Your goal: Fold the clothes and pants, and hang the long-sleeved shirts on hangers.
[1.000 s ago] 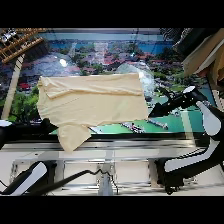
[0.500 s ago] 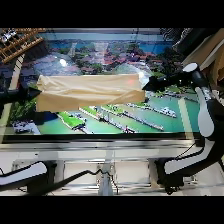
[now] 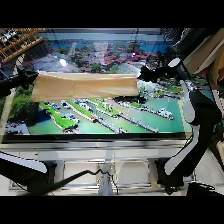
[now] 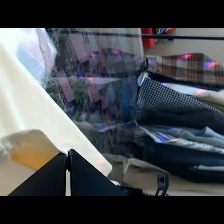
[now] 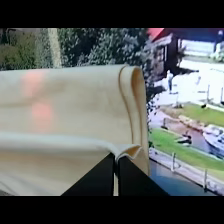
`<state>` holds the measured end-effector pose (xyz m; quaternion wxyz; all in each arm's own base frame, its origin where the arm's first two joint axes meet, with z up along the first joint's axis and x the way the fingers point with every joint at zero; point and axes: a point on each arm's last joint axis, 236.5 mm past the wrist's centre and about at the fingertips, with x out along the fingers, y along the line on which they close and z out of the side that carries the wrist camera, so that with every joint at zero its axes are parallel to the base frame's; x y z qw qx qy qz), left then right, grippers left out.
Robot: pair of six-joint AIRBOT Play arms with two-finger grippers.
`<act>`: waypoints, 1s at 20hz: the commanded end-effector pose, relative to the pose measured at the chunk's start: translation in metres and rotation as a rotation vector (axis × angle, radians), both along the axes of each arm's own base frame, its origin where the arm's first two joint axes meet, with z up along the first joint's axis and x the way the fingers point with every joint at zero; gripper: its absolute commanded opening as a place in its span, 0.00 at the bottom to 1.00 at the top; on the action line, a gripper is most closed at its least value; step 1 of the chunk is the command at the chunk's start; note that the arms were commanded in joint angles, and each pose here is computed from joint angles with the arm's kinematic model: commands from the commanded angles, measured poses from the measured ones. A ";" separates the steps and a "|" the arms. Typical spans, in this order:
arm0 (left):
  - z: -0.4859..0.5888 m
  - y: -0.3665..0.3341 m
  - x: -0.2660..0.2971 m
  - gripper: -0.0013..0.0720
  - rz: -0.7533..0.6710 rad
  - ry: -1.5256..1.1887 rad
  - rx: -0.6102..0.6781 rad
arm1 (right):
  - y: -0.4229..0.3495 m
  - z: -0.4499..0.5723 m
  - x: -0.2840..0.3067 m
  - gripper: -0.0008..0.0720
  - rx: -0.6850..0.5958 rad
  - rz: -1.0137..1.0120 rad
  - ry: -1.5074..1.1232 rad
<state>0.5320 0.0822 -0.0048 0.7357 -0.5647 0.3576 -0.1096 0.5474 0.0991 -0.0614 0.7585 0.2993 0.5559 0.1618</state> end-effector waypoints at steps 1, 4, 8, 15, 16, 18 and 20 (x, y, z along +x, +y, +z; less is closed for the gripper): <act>-0.023 0.004 0.022 0.03 0.073 0.015 -0.052 | 0.009 -0.009 0.016 0.07 0.007 -0.012 -0.045; -0.035 -0.006 0.035 0.53 0.108 0.026 -0.039 | 0.024 -0.005 0.021 0.70 -0.050 0.081 -0.149; -0.020 0.012 0.024 0.59 0.071 -0.037 -0.013 | -0.011 -0.018 -0.029 0.71 -0.061 0.147 0.062; 0.012 -0.028 -0.036 0.42 -0.288 -0.092 0.112 | 0.051 -0.046 -0.068 0.58 0.178 0.290 0.154; -0.002 -0.037 -0.046 0.42 -0.341 -0.029 0.160 | 0.060 -0.046 -0.066 0.44 0.185 0.308 0.137; -0.028 -0.056 -0.061 0.25 -0.426 0.090 0.225 | 0.061 -0.037 -0.058 0.04 0.138 0.338 0.091; -0.046 -0.080 -0.073 0.15 -0.510 0.177 0.276 | 0.022 -0.030 -0.064 0.04 -0.061 0.360 0.104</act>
